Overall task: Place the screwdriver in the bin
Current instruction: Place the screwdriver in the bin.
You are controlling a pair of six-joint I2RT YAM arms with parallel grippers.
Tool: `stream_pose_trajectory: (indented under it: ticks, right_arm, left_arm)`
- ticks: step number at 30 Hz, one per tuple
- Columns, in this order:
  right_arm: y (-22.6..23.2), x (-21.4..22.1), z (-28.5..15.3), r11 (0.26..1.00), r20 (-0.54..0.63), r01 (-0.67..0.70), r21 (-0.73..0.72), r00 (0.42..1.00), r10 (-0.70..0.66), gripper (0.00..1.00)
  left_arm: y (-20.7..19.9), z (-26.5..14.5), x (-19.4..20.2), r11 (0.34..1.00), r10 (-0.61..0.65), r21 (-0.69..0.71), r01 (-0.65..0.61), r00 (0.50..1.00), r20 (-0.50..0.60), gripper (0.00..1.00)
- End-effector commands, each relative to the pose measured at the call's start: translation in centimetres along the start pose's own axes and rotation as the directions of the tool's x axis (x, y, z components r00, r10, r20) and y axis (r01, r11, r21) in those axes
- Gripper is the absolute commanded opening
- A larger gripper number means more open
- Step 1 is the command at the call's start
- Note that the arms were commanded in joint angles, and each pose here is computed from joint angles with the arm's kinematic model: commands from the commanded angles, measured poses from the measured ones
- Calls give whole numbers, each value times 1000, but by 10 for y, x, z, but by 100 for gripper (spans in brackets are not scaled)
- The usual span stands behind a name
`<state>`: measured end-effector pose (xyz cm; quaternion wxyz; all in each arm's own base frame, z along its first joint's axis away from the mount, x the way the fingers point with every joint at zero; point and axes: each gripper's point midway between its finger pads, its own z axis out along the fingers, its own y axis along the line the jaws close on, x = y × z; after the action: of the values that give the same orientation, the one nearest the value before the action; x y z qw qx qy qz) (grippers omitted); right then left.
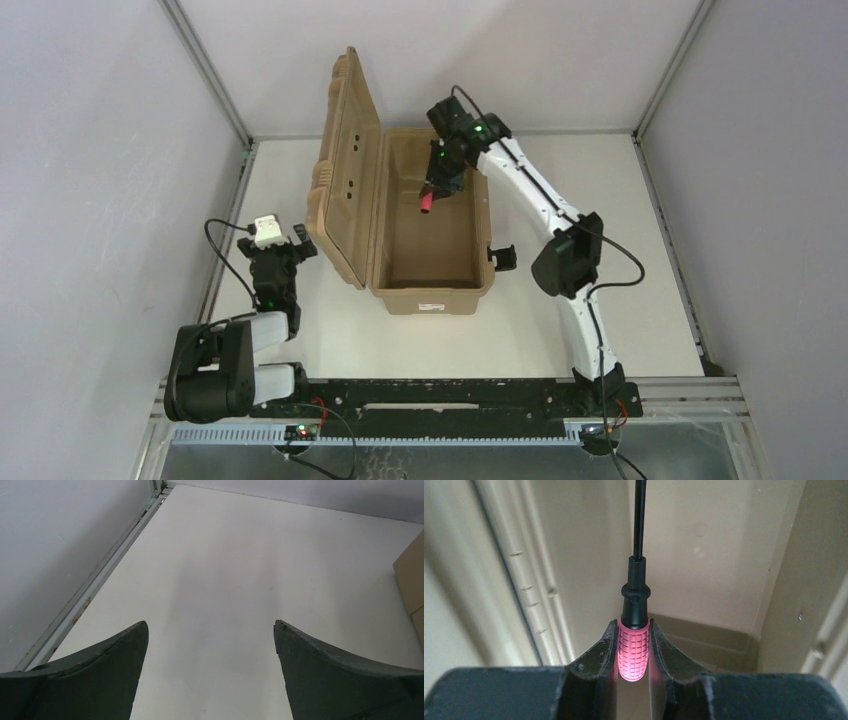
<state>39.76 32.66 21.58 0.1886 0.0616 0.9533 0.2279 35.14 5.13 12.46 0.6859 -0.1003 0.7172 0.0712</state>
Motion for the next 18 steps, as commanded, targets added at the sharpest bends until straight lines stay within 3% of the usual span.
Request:
stream_pose_trajectory:
  ticks: [1,10,18]
  right_arm:
    - [-12,10,29,993,-3,-11,115,1000,12,0]
    - [-58,38,92,949,-100,86,304,993,-58,0]
    - [-90,53,124,914,-166,155,376,981,-98,0]
  left_arm:
    - [0,2,-10,1000,10,-5,-10,999,36,100]
    - [0,2,-10,1000,11,-6,-10,999,36,100]
    - [0,2,-10,1000,10,-5,-10,999,36,100]
